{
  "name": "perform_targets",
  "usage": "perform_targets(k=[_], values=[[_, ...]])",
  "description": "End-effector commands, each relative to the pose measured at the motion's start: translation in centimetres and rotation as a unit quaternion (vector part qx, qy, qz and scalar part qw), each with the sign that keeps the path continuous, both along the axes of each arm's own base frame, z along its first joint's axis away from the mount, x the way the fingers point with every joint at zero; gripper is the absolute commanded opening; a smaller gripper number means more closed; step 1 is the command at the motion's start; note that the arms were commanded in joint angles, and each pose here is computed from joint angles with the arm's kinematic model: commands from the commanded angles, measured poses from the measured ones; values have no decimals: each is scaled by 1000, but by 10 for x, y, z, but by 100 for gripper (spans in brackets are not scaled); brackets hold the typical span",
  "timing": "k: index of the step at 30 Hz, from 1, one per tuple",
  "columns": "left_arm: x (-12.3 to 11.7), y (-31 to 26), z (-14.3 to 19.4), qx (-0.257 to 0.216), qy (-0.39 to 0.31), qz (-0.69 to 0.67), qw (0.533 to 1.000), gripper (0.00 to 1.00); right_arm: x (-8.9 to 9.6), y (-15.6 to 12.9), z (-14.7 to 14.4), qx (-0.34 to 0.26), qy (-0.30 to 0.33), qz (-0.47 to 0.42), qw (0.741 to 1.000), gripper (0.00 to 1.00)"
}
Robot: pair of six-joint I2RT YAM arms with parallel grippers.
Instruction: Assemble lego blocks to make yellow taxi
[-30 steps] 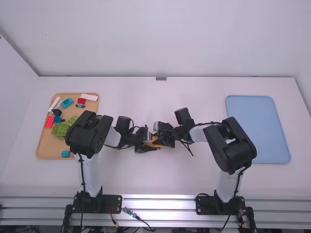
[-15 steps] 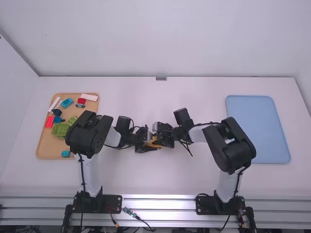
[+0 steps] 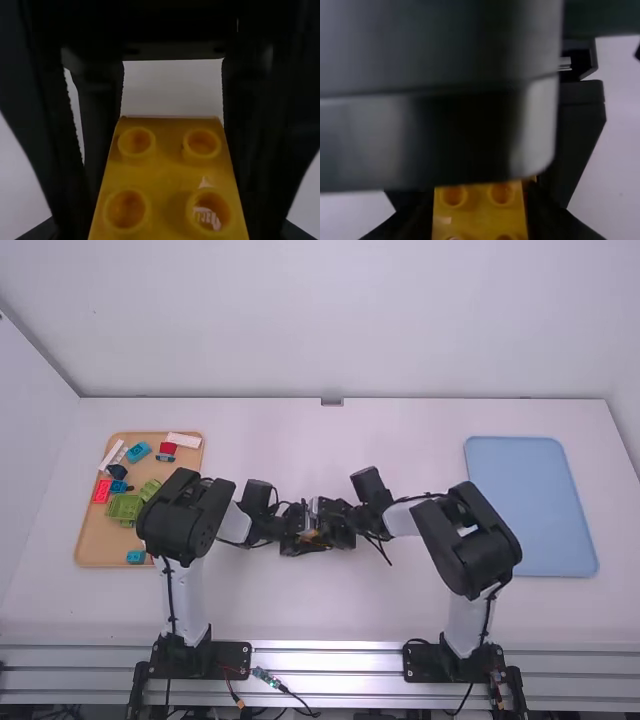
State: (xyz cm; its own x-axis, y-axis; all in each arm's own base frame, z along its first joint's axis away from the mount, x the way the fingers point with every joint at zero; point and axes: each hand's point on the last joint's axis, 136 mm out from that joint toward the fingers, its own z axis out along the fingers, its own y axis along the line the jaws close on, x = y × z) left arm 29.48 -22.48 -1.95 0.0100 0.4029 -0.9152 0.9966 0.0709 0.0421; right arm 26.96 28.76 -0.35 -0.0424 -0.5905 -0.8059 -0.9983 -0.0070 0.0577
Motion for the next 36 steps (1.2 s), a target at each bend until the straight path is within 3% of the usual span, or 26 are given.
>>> perform_targets(k=[1, 3, 7, 15, 22, 30, 32, 35, 36], values=[[2, 2, -8, 21, -4, 8, 1000, 41, 0, -14, -1, -22, 5, -20, 1000, 56], [3, 3, -8, 22, -4, 10, 1000, 41, 3, -17, 5, -21, 2, -25, 999, 58], [2, 1, -8, 22, -4, 8, 1000, 41, 10, -24, 19, -12, -13, -39, 999, 74], [1, 2, -9, 23, 0, 8, 1000, 41, 26, -45, 58, 25, -46, -70, 996, 91], [1, 2, -9, 23, 1, 8, 1000, 41, 36, -68, 79, 30, -63, -103, 992, 95], [1, 2, -9, 23, 1, 8, 1000, 46, 34, -73, 77, 25, -61, -102, 993, 97], [1, 2, -9, 23, 1, 8, 1000, 56, 35, -74, 77, 23, -62, -104, 992, 97], [2, 2, -9, 22, 7, 13, 1000, 99, 35, -75, 75, 19, -60, -106, 992, 98], [3, 1, -8, 20, 15, 18, 1000, 99, 34, -76, 74, 15, -57, -108, 992, 98]])
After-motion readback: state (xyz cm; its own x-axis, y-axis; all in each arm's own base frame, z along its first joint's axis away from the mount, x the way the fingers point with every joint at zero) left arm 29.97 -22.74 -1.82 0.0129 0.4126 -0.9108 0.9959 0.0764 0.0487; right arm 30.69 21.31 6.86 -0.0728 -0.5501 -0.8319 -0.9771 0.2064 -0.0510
